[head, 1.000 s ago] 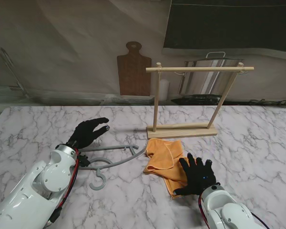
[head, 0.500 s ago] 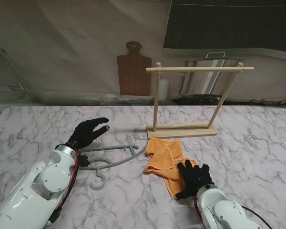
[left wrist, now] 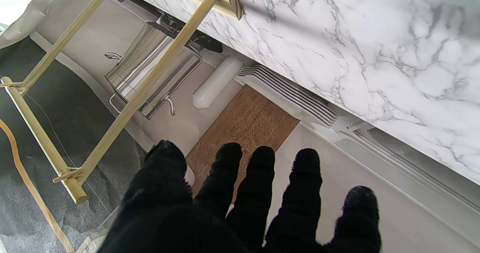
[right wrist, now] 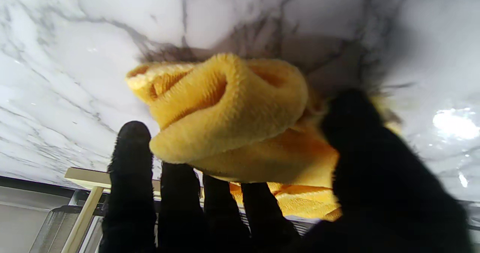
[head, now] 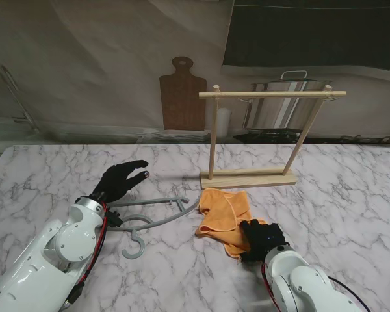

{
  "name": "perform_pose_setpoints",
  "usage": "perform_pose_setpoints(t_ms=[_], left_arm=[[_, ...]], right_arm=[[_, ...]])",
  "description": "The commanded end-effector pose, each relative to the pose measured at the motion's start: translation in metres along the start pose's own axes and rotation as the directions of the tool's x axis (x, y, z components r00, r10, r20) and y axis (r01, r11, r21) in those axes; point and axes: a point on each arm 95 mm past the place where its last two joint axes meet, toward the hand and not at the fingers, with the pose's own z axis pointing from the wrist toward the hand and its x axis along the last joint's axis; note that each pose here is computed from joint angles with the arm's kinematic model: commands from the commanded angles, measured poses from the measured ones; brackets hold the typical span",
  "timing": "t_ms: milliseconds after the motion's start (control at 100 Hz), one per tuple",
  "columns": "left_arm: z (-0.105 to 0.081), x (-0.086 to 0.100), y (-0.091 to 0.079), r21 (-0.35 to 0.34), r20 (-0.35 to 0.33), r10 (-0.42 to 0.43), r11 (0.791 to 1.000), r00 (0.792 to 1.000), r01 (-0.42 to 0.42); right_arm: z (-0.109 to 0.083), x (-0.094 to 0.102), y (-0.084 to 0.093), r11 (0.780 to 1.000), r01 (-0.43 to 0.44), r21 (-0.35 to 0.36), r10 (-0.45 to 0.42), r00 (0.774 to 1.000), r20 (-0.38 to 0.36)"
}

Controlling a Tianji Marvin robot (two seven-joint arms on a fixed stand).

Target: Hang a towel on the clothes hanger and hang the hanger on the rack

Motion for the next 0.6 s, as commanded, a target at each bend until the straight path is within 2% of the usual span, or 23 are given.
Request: perform_pose_setpoints(t_ms=[0,410,590], left_arm=[[0.0000,0.0019,0.0022,-0.015,-0.002,-0.004,1.000,1.000,0.004],[0.0000,0.0019,0.0021,-0.014,-0.004,-0.003,1.000,1.000,0.003],[-0.0003,0.0018,0.0017,-0.010,-0.003,-0.002,1.000,1.000,0.002]], right_arm=[[-0.0010,0.0010,-0.0293,0.997,-0.002,0.077,0.003,1.000,-0.005],[0.0014,0.0044,-0.0300,0.997,-0.055,-0.056,0.055,0.998,-0.007],[-0.0019,0.0049,-0.0263,0.993,-0.098,-0.072,0.097,0.995,-0.016]])
